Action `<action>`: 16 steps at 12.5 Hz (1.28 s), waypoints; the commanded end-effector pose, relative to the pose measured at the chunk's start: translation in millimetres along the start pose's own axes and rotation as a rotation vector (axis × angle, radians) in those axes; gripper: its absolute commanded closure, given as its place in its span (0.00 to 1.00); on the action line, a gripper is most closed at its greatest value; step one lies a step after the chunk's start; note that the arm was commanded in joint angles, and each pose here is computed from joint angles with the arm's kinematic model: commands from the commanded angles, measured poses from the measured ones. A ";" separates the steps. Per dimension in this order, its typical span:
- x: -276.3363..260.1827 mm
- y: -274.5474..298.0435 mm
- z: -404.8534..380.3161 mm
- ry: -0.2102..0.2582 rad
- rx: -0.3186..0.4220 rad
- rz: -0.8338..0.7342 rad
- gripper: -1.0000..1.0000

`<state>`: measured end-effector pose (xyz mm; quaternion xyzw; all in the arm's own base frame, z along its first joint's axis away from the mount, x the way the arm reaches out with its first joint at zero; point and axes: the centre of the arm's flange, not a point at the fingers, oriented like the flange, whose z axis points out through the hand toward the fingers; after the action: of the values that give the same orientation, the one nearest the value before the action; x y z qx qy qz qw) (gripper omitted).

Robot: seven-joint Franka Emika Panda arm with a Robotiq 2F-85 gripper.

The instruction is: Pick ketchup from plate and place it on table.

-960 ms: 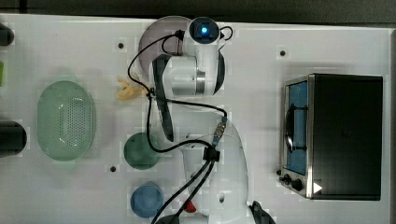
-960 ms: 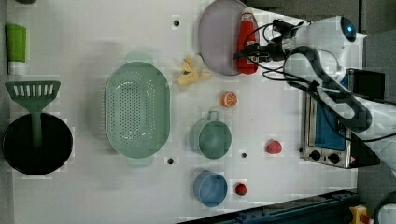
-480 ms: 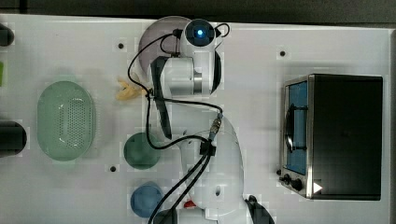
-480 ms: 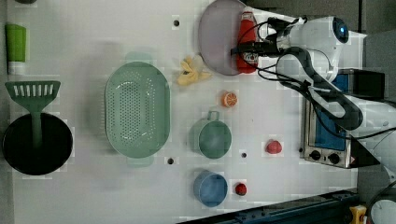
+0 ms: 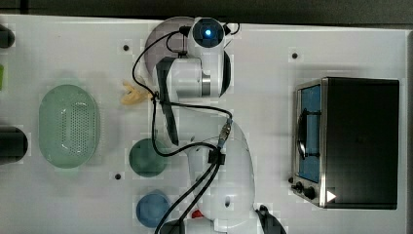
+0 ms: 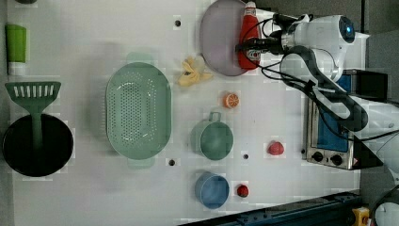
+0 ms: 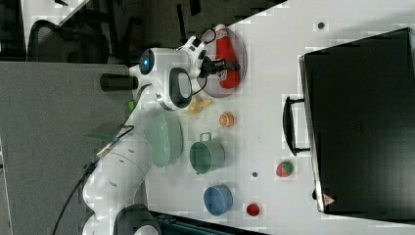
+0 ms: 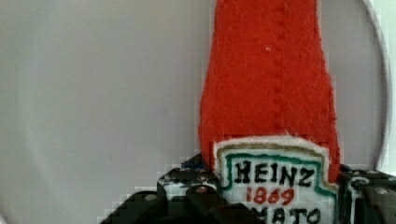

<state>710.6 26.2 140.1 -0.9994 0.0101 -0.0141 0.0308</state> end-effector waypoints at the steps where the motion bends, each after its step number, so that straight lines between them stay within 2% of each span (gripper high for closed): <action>1: 22.6 -13.3 -62.6 0.104 0.010 -0.006 0.40; 3: 29.2 -17.1 -114.6 0.134 0.011 0.015 0.40; 4: 27.6 -18.0 -141.7 0.121 0.017 0.029 0.40; 7: 8.8 -14.7 -222.0 0.023 0.066 0.080 0.40; 12: -32.3 21.9 -317.7 -0.036 0.040 0.191 0.40; 14: -58.6 38.6 -331.7 -0.090 0.021 0.222 0.40; 16: -82.0 52.5 -332.1 -0.112 0.009 0.249 0.40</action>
<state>621.3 -20.3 532.1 -0.9952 0.0839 -0.0310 0.0408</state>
